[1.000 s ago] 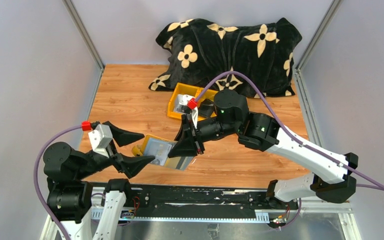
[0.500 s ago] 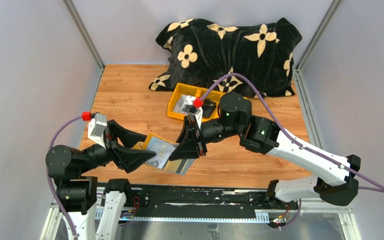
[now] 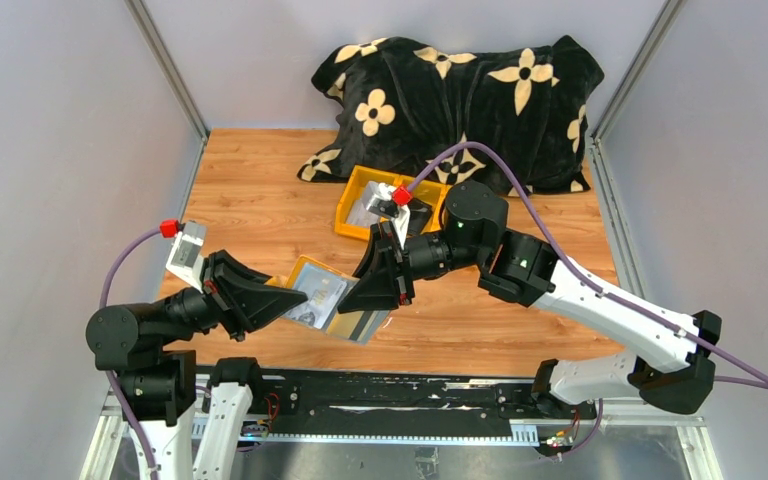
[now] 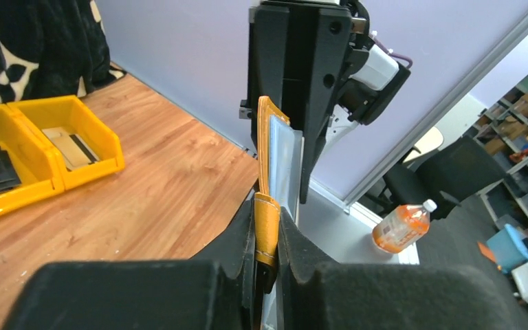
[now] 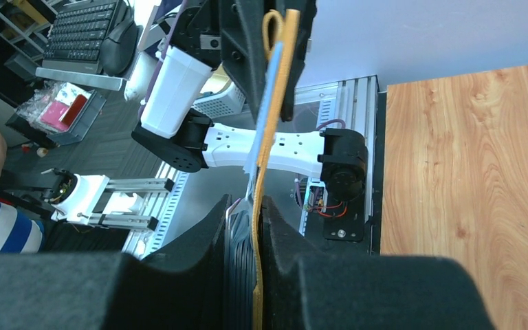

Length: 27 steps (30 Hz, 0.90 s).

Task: Take the credit cards out of the card holder
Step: Open the card holder at the center of the board.

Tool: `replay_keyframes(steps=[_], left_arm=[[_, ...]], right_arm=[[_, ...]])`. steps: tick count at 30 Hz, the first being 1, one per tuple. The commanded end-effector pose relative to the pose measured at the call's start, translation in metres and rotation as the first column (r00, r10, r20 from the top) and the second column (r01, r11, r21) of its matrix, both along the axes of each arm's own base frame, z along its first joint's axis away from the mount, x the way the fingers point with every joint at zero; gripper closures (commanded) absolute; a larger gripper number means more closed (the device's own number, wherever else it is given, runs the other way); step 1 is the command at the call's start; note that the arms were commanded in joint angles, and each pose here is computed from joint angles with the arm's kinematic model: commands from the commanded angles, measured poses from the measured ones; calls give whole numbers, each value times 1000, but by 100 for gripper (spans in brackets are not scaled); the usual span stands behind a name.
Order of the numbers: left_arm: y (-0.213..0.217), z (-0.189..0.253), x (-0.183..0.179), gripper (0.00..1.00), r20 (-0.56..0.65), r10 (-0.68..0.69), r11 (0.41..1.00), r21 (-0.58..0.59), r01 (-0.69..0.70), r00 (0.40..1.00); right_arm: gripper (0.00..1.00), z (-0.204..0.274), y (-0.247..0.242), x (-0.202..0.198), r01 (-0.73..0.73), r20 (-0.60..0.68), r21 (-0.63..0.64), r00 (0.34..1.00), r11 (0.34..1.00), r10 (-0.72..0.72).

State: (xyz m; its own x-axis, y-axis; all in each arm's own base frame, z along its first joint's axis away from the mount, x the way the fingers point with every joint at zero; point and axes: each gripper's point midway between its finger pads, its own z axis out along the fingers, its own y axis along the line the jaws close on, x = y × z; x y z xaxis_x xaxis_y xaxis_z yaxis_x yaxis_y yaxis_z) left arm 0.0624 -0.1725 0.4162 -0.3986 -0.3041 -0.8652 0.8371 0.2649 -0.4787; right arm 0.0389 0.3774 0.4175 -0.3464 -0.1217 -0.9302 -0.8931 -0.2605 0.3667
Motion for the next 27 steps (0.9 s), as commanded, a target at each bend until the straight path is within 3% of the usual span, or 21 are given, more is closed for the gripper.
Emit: replay_keyframes(steps=[1,5,11,14,21,27], left_arm=[[-1,4,-10,93,12,-21,1000,-1,21,1000],[-1,5,-11,94,28,-15,1000,-3,15,999],[0,-4,-4,82,-11,-3,1000,-12,3,1000],[0,-6,-3,81,-11,0,1000,-12,0,1000],[-1,-5,-4,100,14,-17,1000,3,16,1000],[-1,-3,-4,100,23,-8,1000,0,8,1000]], right_arm=[[100,20,2,2,-14,12,94,1000,996,13],[100,13,10,8,-17,-19,79,1000,997,18],[100,13,18,8,-64,-46,88,997,994,68],[100,15,19,6,-79,-48,96,995,992,84],[100,9,18,12,-65,-61,93,996,994,71],[99,8,18,13,-79,-75,103,993,992,87]])
